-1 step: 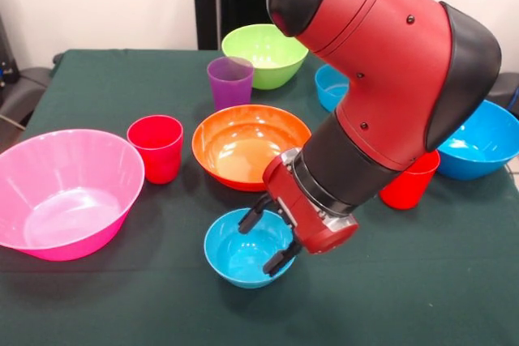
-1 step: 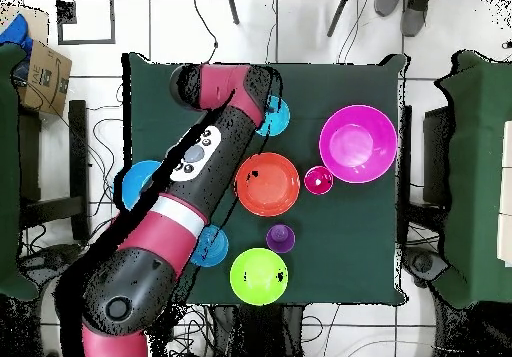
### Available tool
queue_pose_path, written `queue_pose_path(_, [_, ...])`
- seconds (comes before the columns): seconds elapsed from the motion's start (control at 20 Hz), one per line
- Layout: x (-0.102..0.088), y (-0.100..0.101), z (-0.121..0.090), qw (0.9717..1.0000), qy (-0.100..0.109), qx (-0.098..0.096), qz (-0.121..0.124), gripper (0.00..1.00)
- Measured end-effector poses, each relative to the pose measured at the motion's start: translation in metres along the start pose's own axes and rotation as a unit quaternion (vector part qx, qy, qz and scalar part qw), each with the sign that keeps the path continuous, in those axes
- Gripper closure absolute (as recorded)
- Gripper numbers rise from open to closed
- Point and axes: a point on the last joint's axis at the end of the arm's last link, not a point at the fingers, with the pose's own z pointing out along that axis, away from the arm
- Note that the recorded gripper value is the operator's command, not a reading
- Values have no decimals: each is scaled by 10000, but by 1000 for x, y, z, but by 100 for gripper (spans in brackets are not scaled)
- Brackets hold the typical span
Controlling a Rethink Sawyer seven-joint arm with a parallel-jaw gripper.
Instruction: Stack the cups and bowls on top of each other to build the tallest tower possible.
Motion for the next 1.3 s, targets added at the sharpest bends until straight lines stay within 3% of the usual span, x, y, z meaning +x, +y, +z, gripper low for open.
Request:
queue_pose_path(0.2, [6, 5, -4, 9991, 315, -241, 176, 0])
queue_pose_path(0.4, [-2, 6, -10, 9938, 737, -716, 420, 0])
queue_pose_path(0.45, [-10, 2, -11, 9913, 857, -901, 442, 0])
queue_pose_path(0.65, [-34, -16, -8, 9871, 1025, -1186, 339, 0])
queue_pose_path(0.85, [-63, -61, 1, 9854, 1090, -1304, -87, 0])
queue_pose_path(0.9, [-72, -86, 4, 9846, 1130, -1289, -346, 0])
queue_pose_path(1.0, [-76, -103, 5, 9834, 1178, -1271, -535, 0])
queue_pose_path(1.1, [-79, -129, 4, 9797, 1305, -1278, -830, 0])
queue_pose_path(1.3, [-80, -159, 0, 9717, 1500, -1386, -1189, 0])
